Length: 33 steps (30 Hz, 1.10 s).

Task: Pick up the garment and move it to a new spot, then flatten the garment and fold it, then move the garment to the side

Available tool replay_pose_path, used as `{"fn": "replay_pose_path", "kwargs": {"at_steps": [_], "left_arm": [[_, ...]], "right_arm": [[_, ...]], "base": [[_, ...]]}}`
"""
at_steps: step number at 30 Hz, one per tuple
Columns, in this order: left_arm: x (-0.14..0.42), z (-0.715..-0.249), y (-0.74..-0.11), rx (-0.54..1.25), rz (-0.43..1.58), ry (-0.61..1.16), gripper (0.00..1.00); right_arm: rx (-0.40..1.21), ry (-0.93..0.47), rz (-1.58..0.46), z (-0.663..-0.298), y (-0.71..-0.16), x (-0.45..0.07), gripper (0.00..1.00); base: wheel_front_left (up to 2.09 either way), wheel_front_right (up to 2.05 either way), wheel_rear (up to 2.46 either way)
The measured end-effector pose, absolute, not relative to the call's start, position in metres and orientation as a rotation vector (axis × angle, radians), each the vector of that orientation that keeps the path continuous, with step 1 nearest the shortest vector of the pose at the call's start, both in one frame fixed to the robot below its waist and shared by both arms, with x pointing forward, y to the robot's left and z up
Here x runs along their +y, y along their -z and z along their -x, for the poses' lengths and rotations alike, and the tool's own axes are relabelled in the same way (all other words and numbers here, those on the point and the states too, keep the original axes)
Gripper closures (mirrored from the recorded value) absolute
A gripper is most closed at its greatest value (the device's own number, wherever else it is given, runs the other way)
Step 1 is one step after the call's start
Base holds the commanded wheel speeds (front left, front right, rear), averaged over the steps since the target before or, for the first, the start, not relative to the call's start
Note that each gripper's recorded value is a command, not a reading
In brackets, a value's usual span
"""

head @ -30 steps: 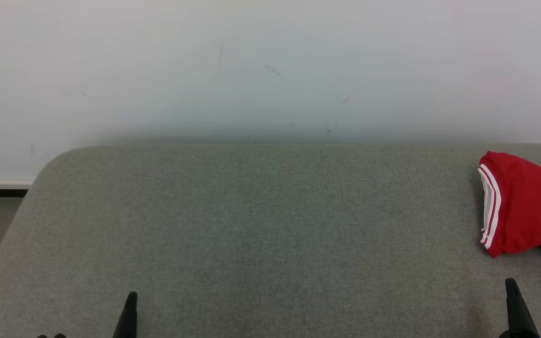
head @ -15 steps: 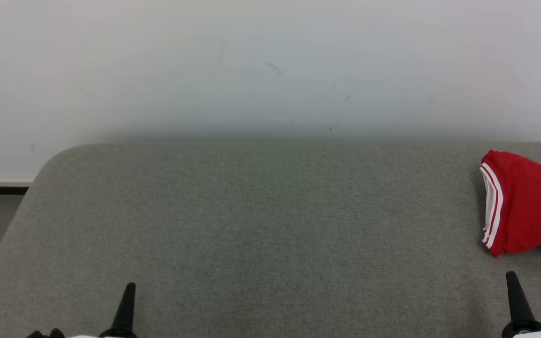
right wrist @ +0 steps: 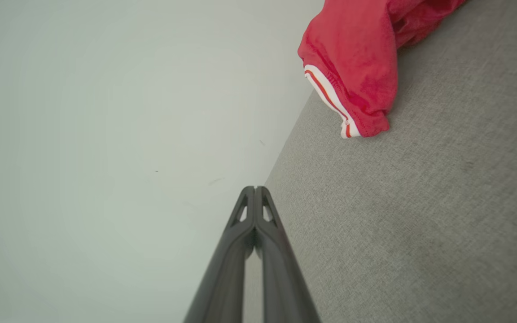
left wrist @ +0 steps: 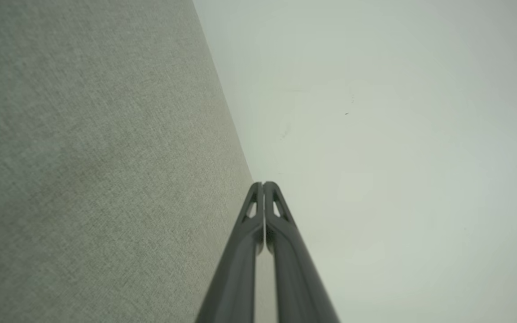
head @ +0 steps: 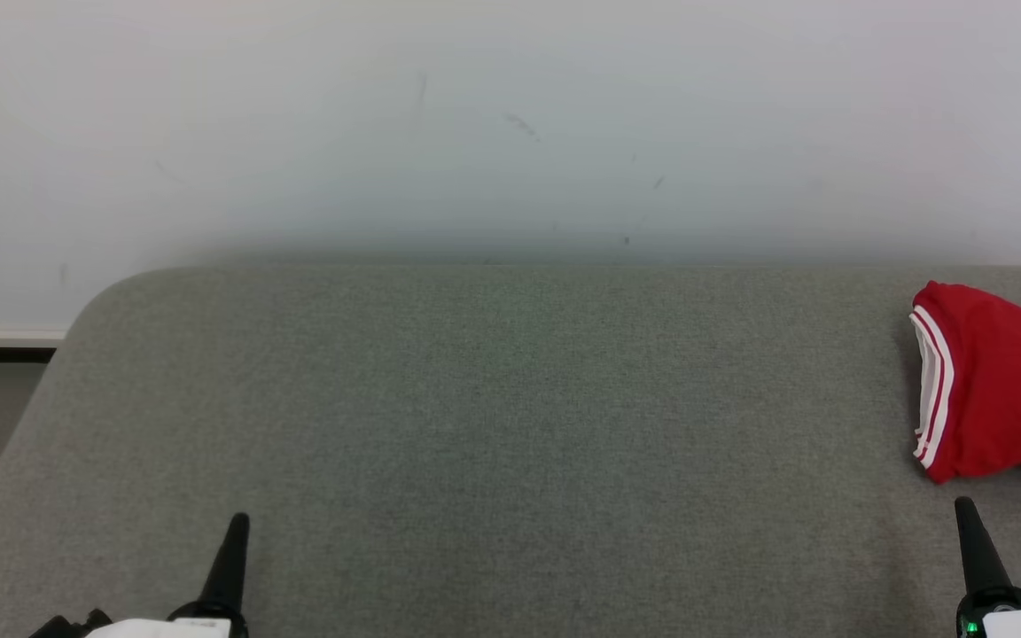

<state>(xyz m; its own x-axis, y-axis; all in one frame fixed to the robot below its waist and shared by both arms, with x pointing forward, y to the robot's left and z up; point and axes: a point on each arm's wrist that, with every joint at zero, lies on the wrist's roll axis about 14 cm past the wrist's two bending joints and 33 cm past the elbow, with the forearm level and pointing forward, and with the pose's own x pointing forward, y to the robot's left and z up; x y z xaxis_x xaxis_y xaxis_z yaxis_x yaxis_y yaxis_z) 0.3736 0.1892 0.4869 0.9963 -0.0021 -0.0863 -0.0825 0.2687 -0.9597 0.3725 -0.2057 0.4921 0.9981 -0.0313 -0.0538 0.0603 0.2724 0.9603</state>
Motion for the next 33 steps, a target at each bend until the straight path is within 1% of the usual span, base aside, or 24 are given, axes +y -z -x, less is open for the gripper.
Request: {"fn": "replay_pose_path", "kwargs": {"at_steps": [33], "left_arm": [[0.198, -0.387, -0.503, 0.017, 1.546, -0.012, 1.00]], "right_arm": [[0.010, 0.009, -1.547, -0.387, -0.504, -0.200, 1.00]], "base": [[0.00, 0.00, 0.00]]}}
